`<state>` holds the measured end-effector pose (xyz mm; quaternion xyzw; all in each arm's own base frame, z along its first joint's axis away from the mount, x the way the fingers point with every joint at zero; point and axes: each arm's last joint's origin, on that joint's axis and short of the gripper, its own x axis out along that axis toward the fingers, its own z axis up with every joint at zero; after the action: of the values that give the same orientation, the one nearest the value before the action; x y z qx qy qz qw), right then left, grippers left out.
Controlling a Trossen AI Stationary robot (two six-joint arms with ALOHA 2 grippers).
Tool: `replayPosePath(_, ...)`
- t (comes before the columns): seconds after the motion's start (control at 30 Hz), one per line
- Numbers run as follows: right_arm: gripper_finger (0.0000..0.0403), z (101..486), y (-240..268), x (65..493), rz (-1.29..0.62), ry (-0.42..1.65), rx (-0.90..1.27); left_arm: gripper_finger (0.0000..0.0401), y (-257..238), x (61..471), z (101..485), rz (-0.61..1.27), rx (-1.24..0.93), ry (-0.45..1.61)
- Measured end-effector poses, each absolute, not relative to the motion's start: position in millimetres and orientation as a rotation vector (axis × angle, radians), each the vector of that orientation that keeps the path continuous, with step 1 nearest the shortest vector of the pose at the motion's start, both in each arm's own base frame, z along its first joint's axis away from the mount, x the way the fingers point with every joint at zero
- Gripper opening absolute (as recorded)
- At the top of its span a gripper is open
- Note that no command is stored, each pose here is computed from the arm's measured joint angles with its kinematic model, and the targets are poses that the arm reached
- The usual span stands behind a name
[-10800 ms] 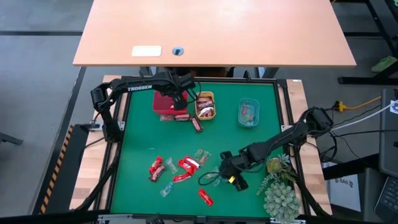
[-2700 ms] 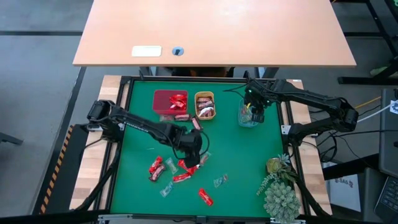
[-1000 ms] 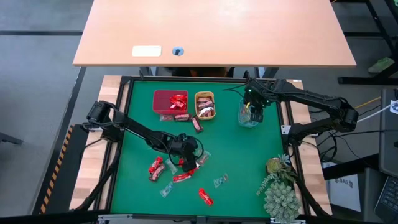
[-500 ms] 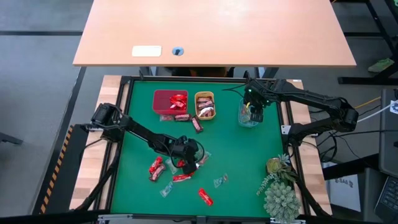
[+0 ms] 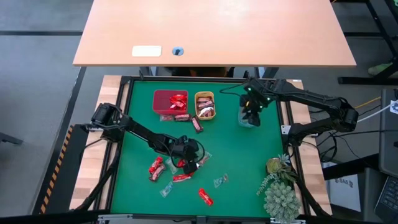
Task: Sort candy
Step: Put the green gummy into the blue bin
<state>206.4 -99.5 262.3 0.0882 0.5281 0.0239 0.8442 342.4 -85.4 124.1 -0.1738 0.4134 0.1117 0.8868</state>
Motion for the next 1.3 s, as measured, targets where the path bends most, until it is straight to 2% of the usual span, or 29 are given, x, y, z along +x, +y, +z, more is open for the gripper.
replayPosePath(0.33, 0.0172, 271.3, -96.5, 224.9, 0.126, 0.907, 0.209, 0.0003, -82.8, 355.1, 137.5, 0.209, -0.337, 0.805)
replayPosePath(0.93, 0.0172, 284.1, -21.7, 260.7, 0.397, 0.727, 0.0, 0.0001, -68.0, 392.6, 188.6, 0.168, -0.034, 0.64)
replayPosePath(1.1, 0.0172, 286.1, -9.4, 263.4, 0.431, 0.704, -0.01, 0.0001, -67.8, 399.7, 202.8, 0.191, 0.064, 0.593)
replayPosePath(1.3, 0.0172, 284.9, -2.8, 264.3, 0.346, 0.73, -0.074, 0.0001, -69.4, 406.7, 219.2, 0.194, 0.157, 0.55)
